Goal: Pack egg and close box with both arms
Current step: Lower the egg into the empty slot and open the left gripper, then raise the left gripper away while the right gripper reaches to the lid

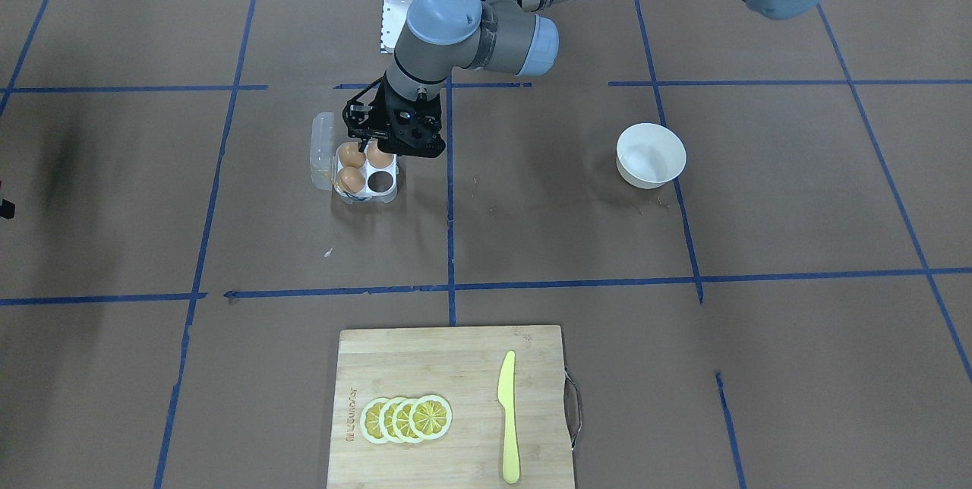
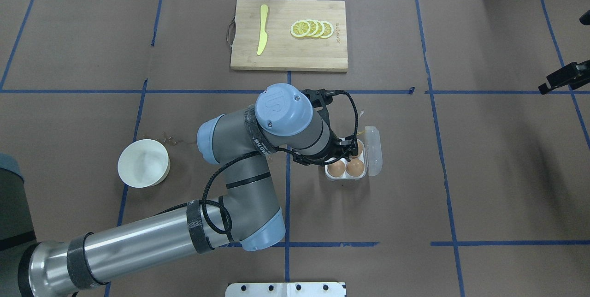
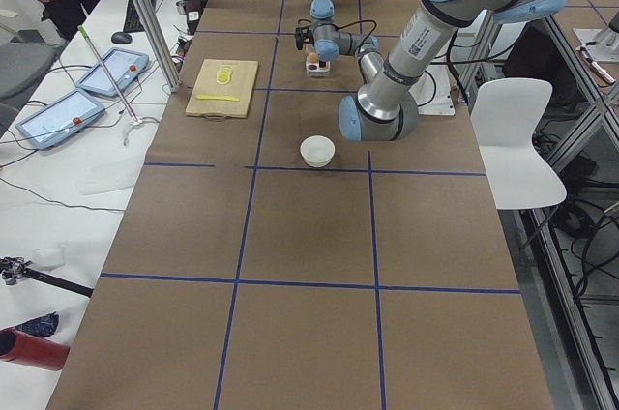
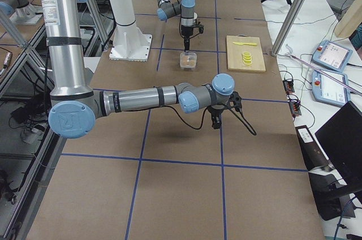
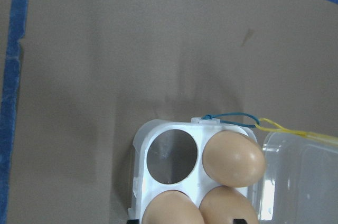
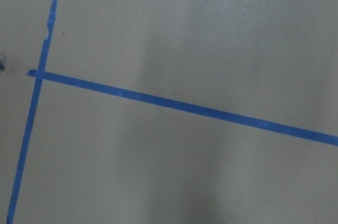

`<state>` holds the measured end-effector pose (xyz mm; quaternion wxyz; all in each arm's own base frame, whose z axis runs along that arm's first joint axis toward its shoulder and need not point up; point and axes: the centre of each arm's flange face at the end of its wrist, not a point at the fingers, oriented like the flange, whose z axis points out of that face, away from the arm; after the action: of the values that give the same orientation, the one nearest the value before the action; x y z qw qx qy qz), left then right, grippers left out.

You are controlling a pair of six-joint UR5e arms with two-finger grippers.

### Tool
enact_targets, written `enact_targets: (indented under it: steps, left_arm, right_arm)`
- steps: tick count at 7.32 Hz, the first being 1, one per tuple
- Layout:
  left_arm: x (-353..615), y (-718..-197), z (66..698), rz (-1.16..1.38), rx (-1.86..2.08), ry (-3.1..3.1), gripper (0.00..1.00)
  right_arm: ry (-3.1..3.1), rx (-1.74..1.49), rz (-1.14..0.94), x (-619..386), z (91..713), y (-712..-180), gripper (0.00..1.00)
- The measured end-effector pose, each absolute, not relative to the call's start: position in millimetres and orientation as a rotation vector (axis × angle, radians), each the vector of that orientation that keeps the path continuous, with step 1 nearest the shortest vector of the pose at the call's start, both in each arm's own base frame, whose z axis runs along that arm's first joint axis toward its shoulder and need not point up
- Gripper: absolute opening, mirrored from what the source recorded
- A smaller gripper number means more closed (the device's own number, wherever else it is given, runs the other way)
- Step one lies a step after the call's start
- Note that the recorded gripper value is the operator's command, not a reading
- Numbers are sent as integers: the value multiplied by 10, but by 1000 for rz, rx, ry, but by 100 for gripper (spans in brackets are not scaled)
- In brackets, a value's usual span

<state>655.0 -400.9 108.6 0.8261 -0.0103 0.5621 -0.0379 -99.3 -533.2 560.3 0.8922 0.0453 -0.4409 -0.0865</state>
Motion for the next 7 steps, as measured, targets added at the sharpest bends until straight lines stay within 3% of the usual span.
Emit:
enact_targets:
  steps: [3,4,5,7]
  left_arm:
    - [5990,-4101,1269,-44,42,1169,65]
    - [5623,-4194,1356,-13,77,1131,64]
    - [5209,-4352,1450,25,107,1088,64]
    - [4338,-4697,1823,91,191,1023,64]
  right_arm:
    - [-951,88,-107,-1460,5223,-5245,96]
    - [-947,115,-69,-1811,5115,-5170,33]
    - [-955,143,-4,-2273,4987,-5033,0]
    - [-1025,137,76,-2975,4642,-4687,0]
